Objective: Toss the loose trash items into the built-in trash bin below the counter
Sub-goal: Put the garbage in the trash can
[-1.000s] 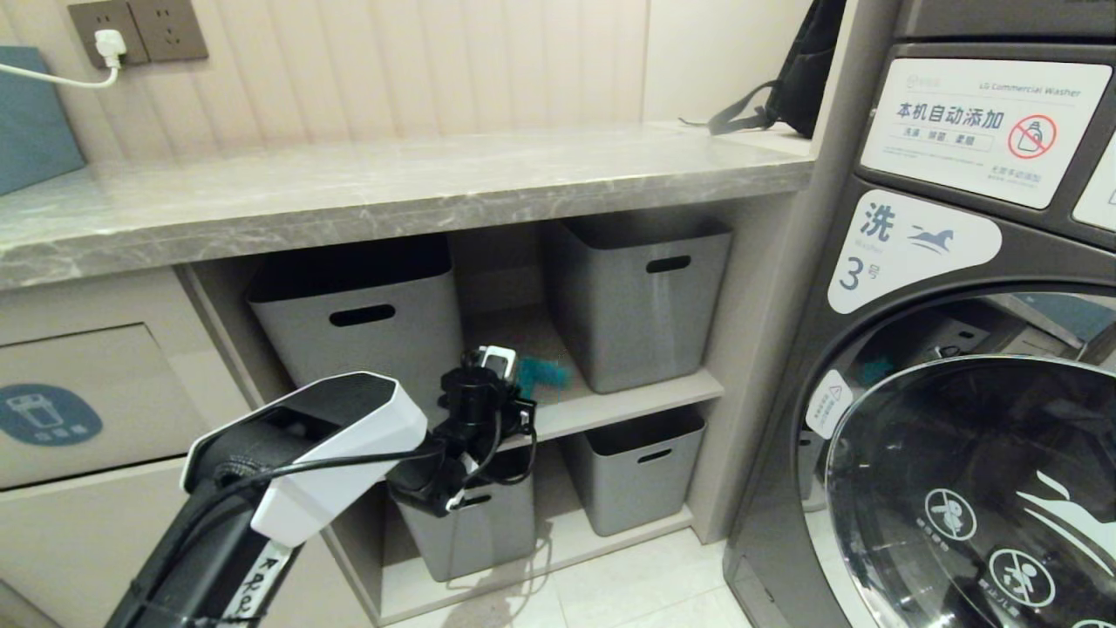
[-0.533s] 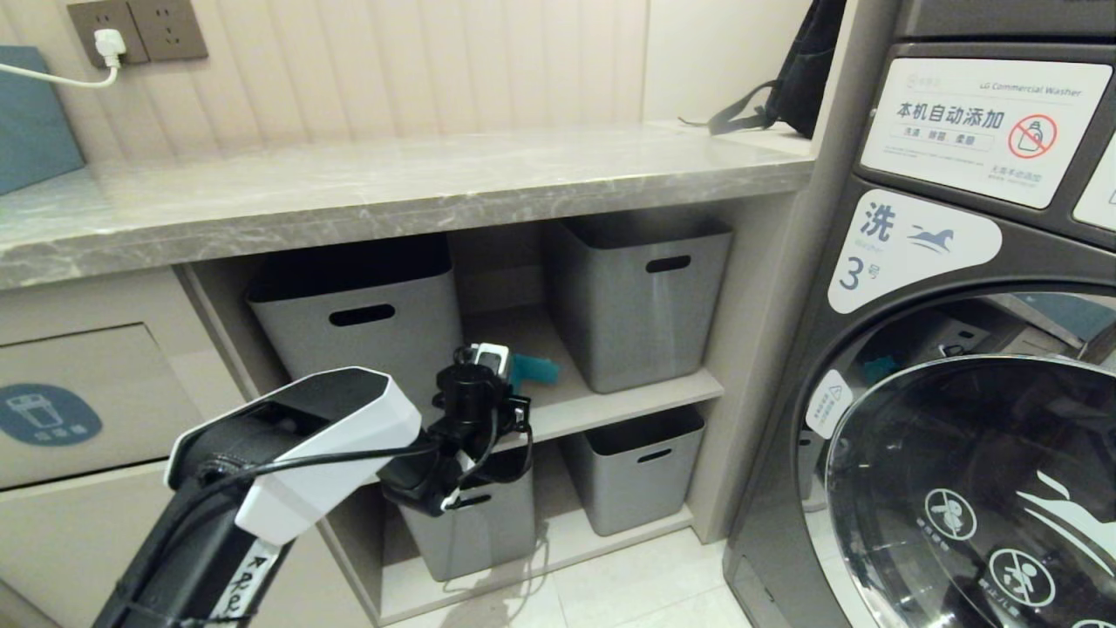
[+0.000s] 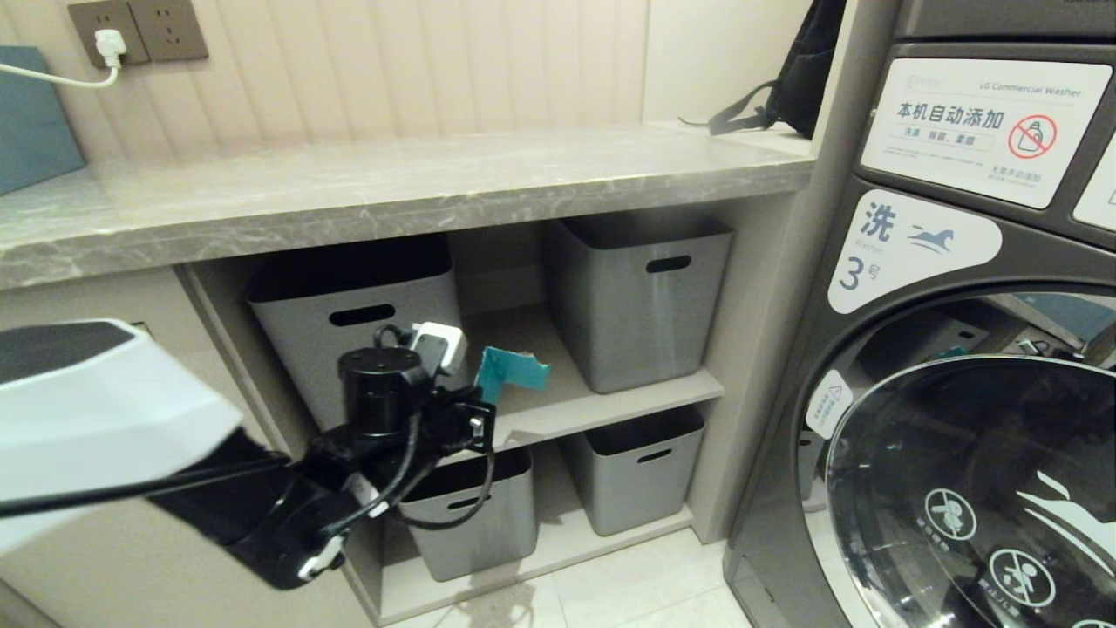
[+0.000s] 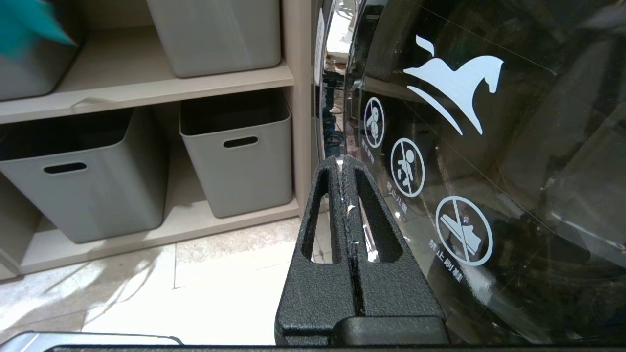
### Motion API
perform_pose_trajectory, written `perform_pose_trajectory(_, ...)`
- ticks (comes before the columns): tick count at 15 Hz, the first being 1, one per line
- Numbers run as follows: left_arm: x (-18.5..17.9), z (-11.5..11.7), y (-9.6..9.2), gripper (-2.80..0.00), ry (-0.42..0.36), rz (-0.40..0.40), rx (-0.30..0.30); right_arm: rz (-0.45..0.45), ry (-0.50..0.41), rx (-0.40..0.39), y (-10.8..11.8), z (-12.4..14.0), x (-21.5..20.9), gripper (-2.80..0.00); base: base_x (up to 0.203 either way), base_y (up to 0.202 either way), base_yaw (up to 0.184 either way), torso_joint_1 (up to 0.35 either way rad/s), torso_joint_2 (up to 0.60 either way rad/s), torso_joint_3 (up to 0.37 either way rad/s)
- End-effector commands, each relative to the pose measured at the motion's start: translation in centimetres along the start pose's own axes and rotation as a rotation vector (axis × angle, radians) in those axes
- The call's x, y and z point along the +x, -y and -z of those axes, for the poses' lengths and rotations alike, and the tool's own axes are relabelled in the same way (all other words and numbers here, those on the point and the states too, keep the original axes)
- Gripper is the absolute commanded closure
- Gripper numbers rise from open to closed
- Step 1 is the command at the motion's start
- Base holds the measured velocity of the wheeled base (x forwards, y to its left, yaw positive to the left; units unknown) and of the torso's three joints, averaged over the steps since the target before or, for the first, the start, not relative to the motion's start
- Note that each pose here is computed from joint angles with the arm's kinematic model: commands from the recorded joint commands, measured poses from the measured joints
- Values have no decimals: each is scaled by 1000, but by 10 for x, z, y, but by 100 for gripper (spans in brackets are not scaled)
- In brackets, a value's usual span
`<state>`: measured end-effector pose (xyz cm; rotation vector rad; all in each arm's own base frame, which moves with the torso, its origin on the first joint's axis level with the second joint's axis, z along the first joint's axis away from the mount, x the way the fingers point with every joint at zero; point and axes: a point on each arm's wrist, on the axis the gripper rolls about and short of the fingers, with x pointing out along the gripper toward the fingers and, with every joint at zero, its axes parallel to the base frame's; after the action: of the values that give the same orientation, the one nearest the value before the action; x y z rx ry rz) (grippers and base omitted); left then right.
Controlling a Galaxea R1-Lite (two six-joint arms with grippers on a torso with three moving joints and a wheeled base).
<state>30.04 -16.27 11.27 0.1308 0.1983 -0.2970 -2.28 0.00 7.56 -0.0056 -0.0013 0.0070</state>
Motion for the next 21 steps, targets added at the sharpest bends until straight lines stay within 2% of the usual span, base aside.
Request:
perform_pose_trajectory(1, -95, -41, -21, 0, 165, -4, -22, -1, 2, -1, 0, 0, 0, 0, 0, 0, 0, 0, 0, 0)
perform_pose_trajectory(5, -194, -5, -51, 0, 188, -71, 20, -1, 2, -1, 0, 0, 0, 0, 0, 0, 0, 0, 0, 0)
perform_pose_trajectory(7, -223, 19, -65, 0, 175, -167, 14, -1, 2, -1, 0, 0, 0, 0, 0, 0, 0, 0, 0, 0)
perform_pose_trajectory(8, -229, 23, -72, 0, 166, -229, -18, -2, 0, -1, 0, 0, 0, 0, 0, 0, 0, 0, 0, 0)
perform_pose_trajectory(10, -231, 29, -81, 0, 154, -315, -184, -1, 1, -1, 0, 0, 0, 0, 0, 0, 0, 0, 0, 0)
perform_pose_trajectory(13, -224, 24, -92, 0, 160, -385, -453, -1, 2, -1, 0, 0, 0, 0, 0, 0, 0, 0, 0, 0)
perform_pose_trajectory(15, -214, 19, -98, 0, 152, -416, -672, -1, 2, -1, 0, 0, 0, 0, 0, 0, 0, 0, 0, 0)
perform_pose_trajectory(18, -196, 13, -119, 0, 144, -536, -941, -1, 2, -1, 0, 0, 0, 0, 0, 0, 0, 0, 0, 0)
perform_pose_trajectory(19, -190, 11, -126, 0, 158, -570, -1015, -1, 2, -1, 0, 0, 0, 0, 0, 0, 0, 0, 0, 0)
perform_pose_trajectory(21, -183, 12, -134, 0, 157, -606, -1105, -2, 2, -1, 0, 0, 0, 0, 0, 0, 0, 0, 0, 0)
